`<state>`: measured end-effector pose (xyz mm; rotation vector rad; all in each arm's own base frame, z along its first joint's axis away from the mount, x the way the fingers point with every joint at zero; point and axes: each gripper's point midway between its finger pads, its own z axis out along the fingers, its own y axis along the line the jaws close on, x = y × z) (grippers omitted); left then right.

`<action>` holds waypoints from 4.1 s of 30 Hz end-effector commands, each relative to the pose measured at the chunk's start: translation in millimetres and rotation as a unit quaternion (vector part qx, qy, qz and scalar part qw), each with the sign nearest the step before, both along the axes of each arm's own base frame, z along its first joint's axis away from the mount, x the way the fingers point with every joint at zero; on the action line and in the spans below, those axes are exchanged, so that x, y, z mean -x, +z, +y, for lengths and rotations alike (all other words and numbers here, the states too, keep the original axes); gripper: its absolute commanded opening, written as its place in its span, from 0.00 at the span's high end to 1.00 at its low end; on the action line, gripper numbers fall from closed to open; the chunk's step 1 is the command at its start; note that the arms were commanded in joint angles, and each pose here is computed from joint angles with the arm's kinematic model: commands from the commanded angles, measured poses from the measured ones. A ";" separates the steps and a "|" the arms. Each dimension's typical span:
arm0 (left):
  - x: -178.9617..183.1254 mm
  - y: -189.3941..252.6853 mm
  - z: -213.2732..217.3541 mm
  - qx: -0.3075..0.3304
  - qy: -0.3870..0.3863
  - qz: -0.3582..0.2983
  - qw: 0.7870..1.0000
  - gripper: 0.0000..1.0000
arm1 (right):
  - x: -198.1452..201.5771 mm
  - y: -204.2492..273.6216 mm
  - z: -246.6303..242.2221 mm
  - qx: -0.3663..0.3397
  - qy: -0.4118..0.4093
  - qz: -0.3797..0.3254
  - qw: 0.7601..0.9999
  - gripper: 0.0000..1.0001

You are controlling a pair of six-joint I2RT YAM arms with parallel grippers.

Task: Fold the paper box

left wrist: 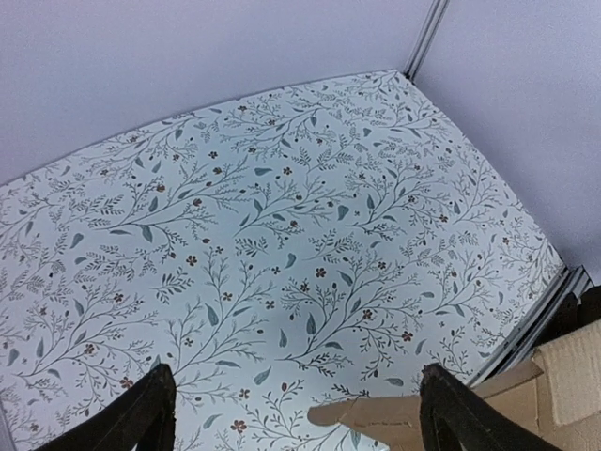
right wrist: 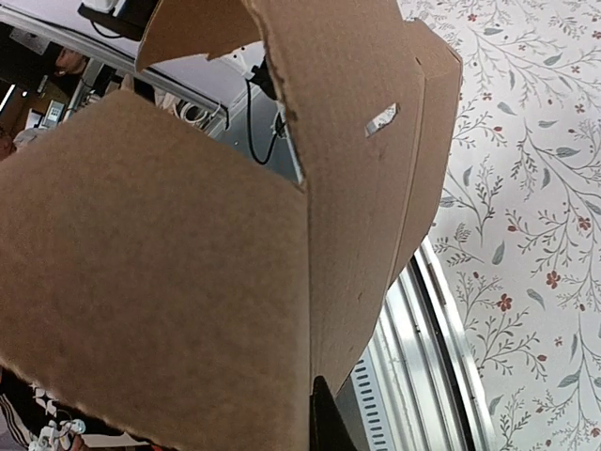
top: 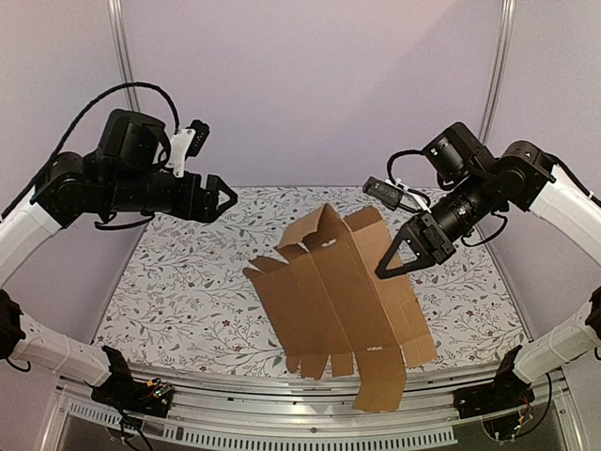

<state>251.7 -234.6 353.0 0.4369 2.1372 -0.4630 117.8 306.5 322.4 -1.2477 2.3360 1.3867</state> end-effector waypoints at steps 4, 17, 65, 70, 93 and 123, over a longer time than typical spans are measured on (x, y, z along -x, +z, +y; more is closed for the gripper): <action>0.1 -3.0 -7.2 -0.014 -0.025 0.006 1.000 0.12 | 60.7 11.3 2.1 -0.033 0.100 0.060 0.993 1.00; -4.3 -16.0 -21.0 -0.011 -0.034 0.027 0.999 0.12 | 17.1 -130.5 -15.2 0.280 0.044 -0.012 0.959 1.00; 47.8 -168.9 -55.0 0.047 -0.140 0.166 0.975 0.13 | -80.3 -177.4 66.7 0.321 0.222 -0.262 0.883 1.00; 58.4 -169.9 -56.0 0.052 -0.159 0.169 0.971 0.13 | -87.5 -181.2 61.3 0.336 0.203 -0.241 0.887 1.00; 40.2 -188.3 -58.7 -0.141 -0.028 0.081 0.986 0.13 | -85.6 -204.7 55.8 0.390 0.130 -0.107 0.905 1.00; 44.5 -193.0 -46.8 -0.257 0.004 0.057 0.965 0.74 | -87.6 -202.8 57.1 0.387 0.118 -0.109 0.908 1.00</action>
